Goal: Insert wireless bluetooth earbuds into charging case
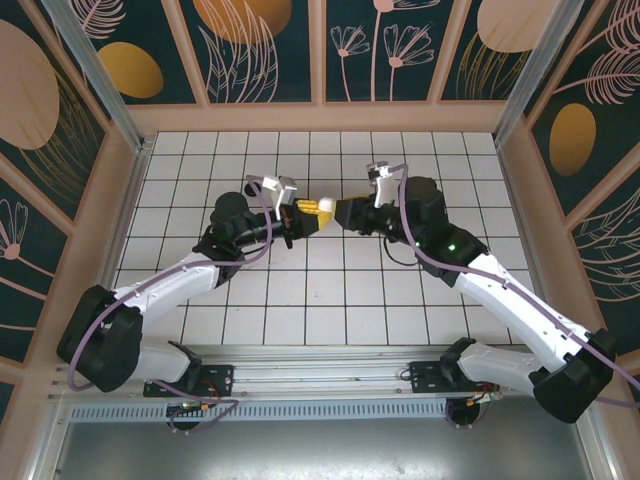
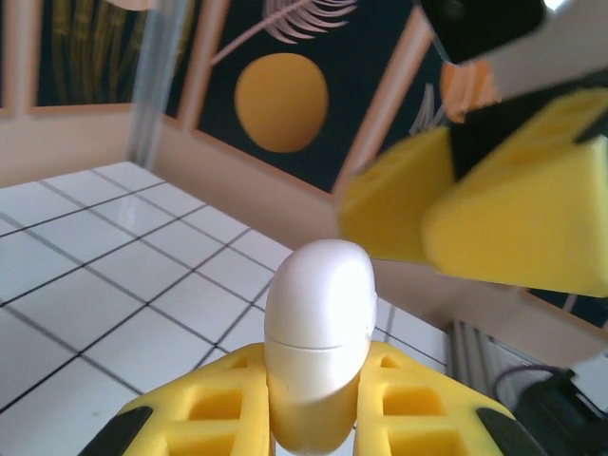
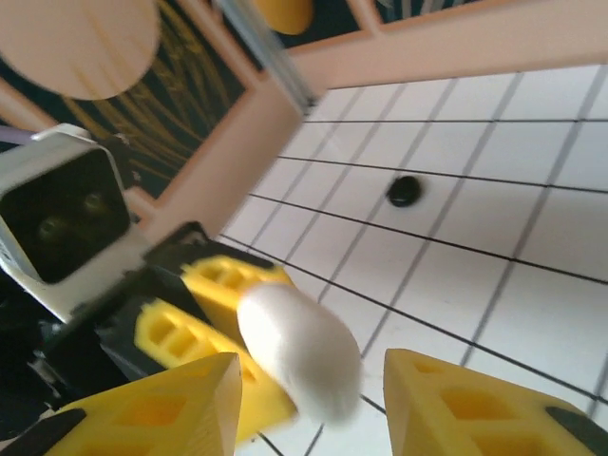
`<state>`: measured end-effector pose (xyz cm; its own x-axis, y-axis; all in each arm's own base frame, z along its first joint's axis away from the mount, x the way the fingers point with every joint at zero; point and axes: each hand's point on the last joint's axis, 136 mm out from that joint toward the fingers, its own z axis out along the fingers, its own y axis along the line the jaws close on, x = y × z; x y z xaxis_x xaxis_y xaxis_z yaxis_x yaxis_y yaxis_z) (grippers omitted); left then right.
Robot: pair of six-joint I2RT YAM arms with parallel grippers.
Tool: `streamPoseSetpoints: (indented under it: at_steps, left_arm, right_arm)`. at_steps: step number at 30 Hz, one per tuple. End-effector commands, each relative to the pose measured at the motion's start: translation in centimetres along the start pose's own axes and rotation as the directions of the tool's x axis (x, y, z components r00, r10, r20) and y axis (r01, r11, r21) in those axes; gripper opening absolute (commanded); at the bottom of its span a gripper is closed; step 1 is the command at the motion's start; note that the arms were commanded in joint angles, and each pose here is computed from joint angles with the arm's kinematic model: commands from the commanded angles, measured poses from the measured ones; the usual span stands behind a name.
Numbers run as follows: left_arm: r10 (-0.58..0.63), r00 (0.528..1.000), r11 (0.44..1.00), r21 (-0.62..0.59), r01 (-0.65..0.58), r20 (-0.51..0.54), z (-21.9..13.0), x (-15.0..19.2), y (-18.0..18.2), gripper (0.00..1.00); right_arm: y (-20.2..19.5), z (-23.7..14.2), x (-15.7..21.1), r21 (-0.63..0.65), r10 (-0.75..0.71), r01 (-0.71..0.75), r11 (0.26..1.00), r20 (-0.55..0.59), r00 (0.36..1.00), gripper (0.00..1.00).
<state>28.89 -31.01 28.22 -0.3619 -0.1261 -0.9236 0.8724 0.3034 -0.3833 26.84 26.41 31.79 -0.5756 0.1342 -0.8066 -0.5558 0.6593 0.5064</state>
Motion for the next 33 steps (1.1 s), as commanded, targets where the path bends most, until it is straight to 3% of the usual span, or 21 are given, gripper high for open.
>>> streamPoseSetpoints:
  at_steps: [1,5,9,14,21,29,33]
  left_arm:
    - [-0.036,0.999,0.98,-0.198,0.035,-0.001,-0.5,0.9,4.4,0.01]
    - [-0.165,0.985,0.927,-0.348,0.14,-0.043,-1.8,4.9,8.6,0.0]
    - [-0.353,0.932,0.84,-0.467,0.278,-0.079,-3.3,9.6,12.7,0.0]
    - [-0.477,0.875,0.722,-0.607,0.333,-0.087,-5.6,14.5,16.3,0.0]
    - [-0.564,0.825,0.529,-0.755,0.387,0.028,-10.9,16.5,21.6,0.0]
    - [-0.649,0.757,0.412,-0.8,0.436,0.078,-13.7,19.2,25.0,0.0]
    - [-0.638,0.767,0.392,-0.827,0.403,0.072,-14.1,18.6,25.6,0.15]
  right_arm:
    - [-3.1,-2.6,-1.7,0.195,0.016,-0.034,0.98,0.098,0.995,0.47]
    - [-6.6,-3.9,-1.2,0.303,0.065,-0.106,0.947,0.142,0.988,0.52]
    - [-10.1,-4.2,0.9,0.388,0.143,-0.184,0.903,0.132,0.981,0.54]
    - [-12.7,-4.2,2.7,0.42,0.222,-0.258,0.87,0.133,0.966,0.55]
    - [-14.1,-4.2,4.0,0.428,0.264,-0.292,0.855,0.125,0.956,0.55]
    - [-16.0,-4.6,5.1,0.485,0.264,-0.291,0.825,0.124,0.956,0.57]
    - [-17.3,-5.4,5.1,0.54,0.235,-0.269,0.797,0.132,0.963,0.61]
